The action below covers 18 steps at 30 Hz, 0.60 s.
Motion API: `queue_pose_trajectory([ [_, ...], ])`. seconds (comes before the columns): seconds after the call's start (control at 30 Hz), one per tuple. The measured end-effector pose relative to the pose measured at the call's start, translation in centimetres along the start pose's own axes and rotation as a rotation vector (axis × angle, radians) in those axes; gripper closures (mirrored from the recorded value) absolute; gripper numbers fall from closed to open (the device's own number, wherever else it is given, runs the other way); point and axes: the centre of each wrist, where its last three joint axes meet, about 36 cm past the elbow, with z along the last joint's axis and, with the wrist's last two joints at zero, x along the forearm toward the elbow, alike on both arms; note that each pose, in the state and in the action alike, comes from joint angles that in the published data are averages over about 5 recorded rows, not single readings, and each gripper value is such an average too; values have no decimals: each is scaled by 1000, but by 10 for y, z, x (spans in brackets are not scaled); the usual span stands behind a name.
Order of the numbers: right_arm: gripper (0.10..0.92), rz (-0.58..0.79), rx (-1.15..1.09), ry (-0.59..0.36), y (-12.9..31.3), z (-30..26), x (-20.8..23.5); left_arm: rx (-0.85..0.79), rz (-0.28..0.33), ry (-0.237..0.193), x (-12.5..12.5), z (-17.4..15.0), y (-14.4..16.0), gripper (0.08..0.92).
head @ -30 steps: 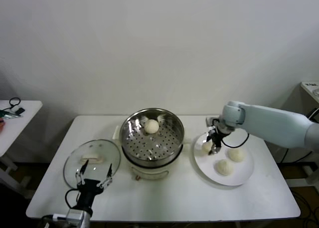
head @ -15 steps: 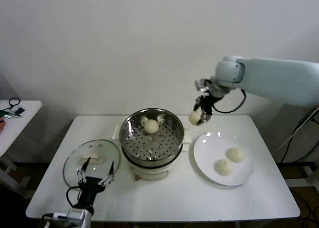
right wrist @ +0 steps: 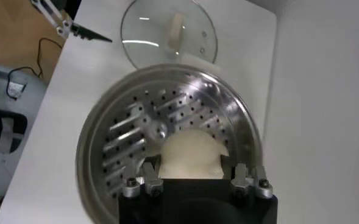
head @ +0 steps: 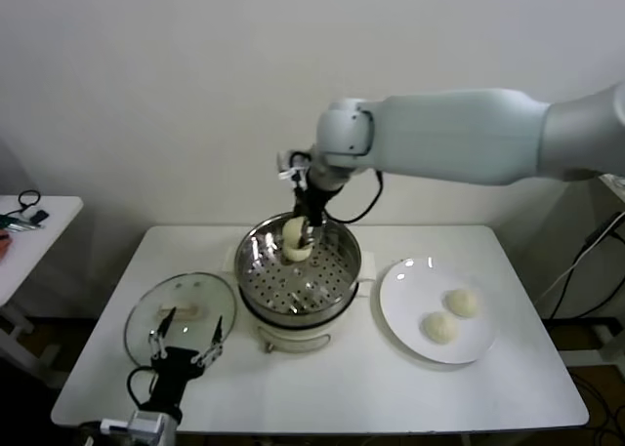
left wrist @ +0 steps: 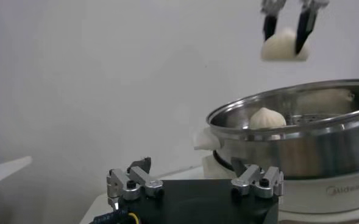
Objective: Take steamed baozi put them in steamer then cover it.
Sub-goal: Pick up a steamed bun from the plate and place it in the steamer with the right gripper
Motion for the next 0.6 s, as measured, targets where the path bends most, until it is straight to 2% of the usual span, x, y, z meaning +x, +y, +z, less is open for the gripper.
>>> queue_pose_trajectory([
  [0.33, 361, -4, -3, 14, 5, -26, -66, 1, -3, 1, 1, 0, 0, 177],
  [0.6, 361, 8, -16, 22, 2, -31, -97, 2, -6, 1, 0, 0, 1, 177],
])
